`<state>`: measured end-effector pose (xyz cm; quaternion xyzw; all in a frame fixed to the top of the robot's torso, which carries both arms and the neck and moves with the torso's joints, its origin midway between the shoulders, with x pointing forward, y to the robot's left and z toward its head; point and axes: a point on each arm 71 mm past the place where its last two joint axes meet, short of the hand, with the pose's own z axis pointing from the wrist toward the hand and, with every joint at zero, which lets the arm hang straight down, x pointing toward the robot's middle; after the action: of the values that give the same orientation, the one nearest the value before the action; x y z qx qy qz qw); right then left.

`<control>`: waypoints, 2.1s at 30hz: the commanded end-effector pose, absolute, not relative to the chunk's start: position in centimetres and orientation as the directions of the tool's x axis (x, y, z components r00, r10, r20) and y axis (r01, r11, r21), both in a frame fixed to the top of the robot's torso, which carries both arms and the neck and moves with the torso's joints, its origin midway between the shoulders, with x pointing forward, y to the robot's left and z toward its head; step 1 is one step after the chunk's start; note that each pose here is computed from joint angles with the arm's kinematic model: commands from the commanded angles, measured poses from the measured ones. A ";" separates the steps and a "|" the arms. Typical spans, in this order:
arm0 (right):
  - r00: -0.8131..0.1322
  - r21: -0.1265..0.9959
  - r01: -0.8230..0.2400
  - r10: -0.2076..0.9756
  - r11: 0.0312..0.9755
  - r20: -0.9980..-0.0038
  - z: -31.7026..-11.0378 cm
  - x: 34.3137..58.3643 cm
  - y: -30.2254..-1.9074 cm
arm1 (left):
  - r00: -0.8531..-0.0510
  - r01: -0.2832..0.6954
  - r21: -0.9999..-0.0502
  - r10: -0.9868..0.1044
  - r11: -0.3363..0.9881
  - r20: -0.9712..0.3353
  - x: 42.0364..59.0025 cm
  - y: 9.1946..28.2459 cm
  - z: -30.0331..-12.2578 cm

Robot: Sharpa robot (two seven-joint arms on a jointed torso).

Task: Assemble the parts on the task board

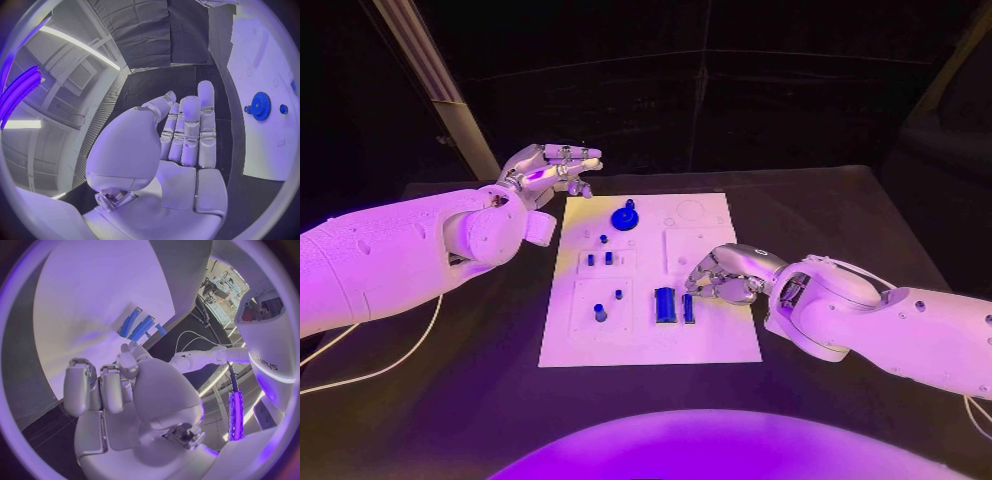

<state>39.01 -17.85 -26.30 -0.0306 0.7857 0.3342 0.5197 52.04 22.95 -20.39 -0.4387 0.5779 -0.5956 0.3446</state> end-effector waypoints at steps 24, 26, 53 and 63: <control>-0.489 0.440 -0.415 0.213 0.796 -0.846 -26.9 39.0 -17.3 | -0.386 -0.096 -0.990 -0.913 -0.101 0.131 52.0 22.9 -20.4; -0.487 0.437 -0.416 0.211 0.797 -0.848 -26.9 39.0 -17.3 | -0.386 -0.096 -0.990 -0.913 -0.101 0.130 52.0 22.9 -20.4; -0.414 0.401 -0.433 0.217 0.807 -0.884 -27.1 40.1 -16.6 | -0.387 -0.098 -0.990 -0.913 -0.100 0.130 52.0 22.9 -20.4; -0.409 0.416 -0.426 0.239 0.803 -0.881 -26.9 39.9 -16.5 | -0.386 -0.099 -0.990 -0.913 -0.099 0.130 52.0 23.0 -20.4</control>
<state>39.92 -16.64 -27.14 -0.0648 0.7873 0.3033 0.5329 52.02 23.04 -20.55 -0.4393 0.5796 -0.5938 0.3442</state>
